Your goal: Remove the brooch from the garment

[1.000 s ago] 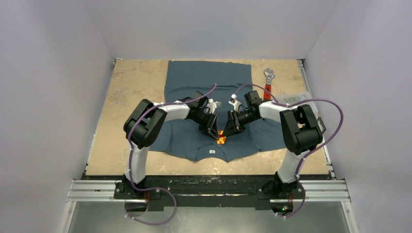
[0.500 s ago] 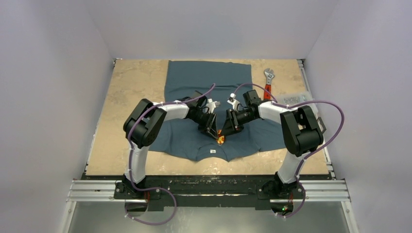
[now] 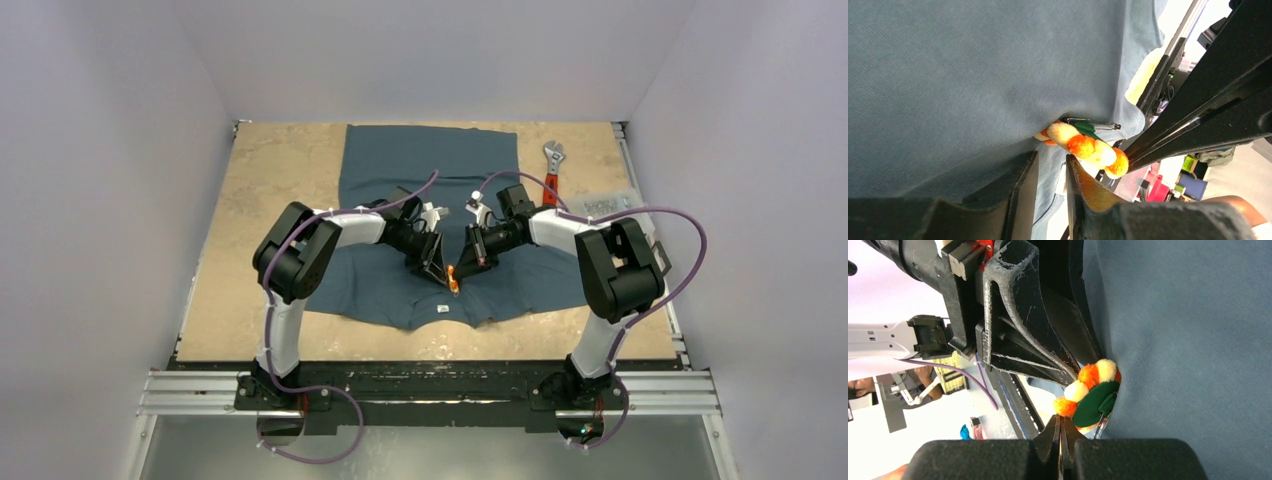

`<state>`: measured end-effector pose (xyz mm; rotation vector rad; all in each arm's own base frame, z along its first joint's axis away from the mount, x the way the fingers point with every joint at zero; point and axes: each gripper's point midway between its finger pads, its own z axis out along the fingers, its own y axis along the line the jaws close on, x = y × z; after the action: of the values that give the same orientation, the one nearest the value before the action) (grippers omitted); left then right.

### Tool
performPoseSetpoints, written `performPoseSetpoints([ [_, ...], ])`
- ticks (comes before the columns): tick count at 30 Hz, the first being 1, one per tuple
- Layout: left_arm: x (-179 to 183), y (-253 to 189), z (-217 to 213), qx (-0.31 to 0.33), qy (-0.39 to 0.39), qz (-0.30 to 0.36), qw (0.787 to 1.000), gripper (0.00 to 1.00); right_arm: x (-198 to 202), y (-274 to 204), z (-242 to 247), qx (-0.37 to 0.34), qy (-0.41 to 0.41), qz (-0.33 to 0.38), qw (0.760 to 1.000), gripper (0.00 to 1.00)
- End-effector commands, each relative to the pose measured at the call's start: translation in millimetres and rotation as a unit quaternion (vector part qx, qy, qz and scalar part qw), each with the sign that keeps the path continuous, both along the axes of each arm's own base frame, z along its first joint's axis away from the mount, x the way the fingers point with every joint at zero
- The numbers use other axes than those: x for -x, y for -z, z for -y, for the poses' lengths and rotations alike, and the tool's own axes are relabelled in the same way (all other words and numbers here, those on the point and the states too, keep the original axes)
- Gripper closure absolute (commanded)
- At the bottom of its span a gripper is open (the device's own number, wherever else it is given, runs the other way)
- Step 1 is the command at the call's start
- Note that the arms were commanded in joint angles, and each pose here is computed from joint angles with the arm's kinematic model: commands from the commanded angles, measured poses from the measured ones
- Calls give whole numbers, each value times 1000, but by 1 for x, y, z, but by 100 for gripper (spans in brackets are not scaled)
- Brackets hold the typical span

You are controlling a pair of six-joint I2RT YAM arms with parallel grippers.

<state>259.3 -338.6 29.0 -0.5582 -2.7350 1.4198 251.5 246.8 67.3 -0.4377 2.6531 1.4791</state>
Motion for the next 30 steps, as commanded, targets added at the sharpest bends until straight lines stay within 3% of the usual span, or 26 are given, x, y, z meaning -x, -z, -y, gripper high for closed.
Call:
performPoseSetpoints([
  [1,-8,-14,0,28,-6,13,1000,70,-12,-24,-13,-32,5,16,999,100],
  [5,-8,-30,-13,45,-24,13,999,54,-15,-24,-15,-30,10,11,999,100],
  [11,-3,-49,-25,63,-41,16,997,36,-16,-23,-17,-31,16,3,999,86],
  [26,-19,-46,-39,71,-100,-12,992,36,-14,-25,-39,-57,2,-16,998,52],
  [30,-20,-45,-40,74,-100,-11,992,36,-15,-21,-44,-59,1,-23,998,37],
])
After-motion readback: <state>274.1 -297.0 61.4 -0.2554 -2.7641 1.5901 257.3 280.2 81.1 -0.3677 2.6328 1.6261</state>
